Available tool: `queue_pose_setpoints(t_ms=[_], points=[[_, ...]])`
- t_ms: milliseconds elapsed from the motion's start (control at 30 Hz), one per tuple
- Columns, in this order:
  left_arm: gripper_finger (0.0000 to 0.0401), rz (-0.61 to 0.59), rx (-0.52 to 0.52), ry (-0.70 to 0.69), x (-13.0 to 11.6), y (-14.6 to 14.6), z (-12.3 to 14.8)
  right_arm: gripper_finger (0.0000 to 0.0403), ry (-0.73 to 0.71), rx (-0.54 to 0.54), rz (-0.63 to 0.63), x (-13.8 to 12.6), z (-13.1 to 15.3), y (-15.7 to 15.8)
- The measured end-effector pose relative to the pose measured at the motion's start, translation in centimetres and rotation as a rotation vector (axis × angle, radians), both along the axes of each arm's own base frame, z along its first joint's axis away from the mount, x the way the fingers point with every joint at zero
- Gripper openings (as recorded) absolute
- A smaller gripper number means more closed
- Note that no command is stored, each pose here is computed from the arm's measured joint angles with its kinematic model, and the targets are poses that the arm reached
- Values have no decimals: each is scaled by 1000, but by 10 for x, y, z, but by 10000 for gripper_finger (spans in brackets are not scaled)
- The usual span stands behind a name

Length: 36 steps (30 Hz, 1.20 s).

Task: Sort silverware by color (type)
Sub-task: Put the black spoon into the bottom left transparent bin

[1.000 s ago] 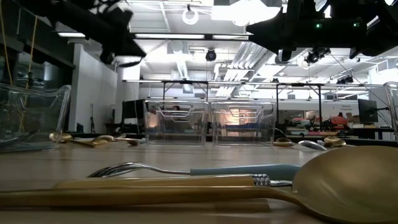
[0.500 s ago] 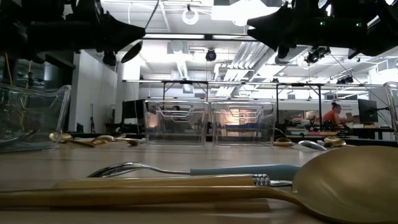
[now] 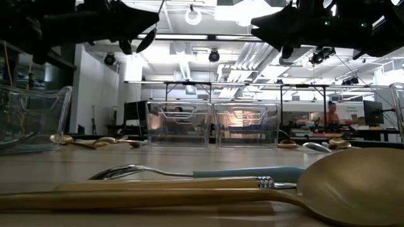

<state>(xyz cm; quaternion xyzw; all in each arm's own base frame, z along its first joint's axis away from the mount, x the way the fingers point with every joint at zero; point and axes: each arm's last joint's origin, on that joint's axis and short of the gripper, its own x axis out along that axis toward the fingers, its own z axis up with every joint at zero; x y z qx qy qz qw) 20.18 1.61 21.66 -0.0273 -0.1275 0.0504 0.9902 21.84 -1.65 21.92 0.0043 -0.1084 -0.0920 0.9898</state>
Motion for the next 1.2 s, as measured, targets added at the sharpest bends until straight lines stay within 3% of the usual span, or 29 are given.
queue_pose_setpoints(t_ms=[1200], points=[[0,18,26,16,5,3,-2,165,46,0,11,1,-4,0]])
